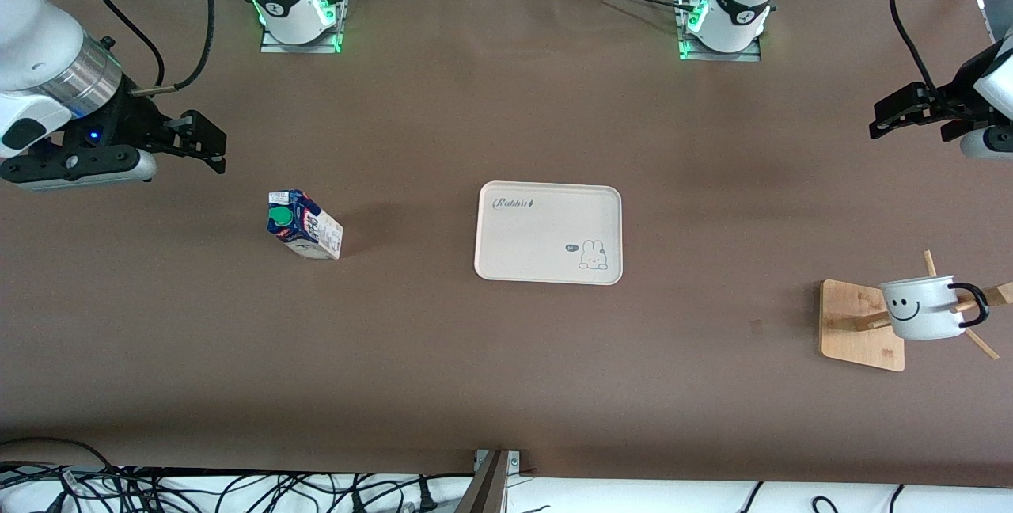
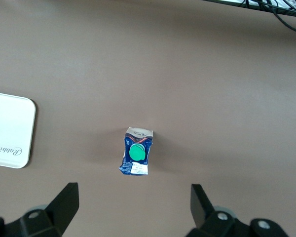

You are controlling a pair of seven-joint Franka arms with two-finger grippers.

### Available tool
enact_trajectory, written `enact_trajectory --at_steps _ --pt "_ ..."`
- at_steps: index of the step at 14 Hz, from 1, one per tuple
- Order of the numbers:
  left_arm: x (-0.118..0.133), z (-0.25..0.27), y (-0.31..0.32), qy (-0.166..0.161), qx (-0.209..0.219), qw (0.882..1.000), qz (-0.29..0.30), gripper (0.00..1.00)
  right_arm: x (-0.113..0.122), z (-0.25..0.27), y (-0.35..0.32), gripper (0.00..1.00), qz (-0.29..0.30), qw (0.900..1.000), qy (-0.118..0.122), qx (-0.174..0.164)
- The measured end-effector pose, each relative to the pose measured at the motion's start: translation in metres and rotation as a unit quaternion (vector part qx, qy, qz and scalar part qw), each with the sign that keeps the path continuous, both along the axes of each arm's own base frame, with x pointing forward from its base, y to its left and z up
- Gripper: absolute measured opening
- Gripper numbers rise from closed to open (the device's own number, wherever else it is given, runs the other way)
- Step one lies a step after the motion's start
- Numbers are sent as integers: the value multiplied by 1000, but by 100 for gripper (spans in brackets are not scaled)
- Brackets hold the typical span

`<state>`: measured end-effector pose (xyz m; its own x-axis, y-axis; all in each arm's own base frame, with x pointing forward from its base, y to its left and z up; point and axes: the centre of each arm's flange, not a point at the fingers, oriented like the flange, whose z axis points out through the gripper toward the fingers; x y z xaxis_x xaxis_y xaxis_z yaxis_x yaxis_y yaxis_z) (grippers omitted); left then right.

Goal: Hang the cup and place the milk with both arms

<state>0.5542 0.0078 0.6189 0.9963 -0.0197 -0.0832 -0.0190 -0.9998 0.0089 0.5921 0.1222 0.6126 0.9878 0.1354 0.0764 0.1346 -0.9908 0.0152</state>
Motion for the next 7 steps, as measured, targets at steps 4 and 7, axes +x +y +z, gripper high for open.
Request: enact_trajectory --at_steps 4,7 --pt "-3 3 -5 -2 0 1000 -5 100 0 0 0 100 0 1000 0 0" --pt "-3 4 -8 -2 0 1000 -7 100 0 0 0 100 0 1000 0 0"
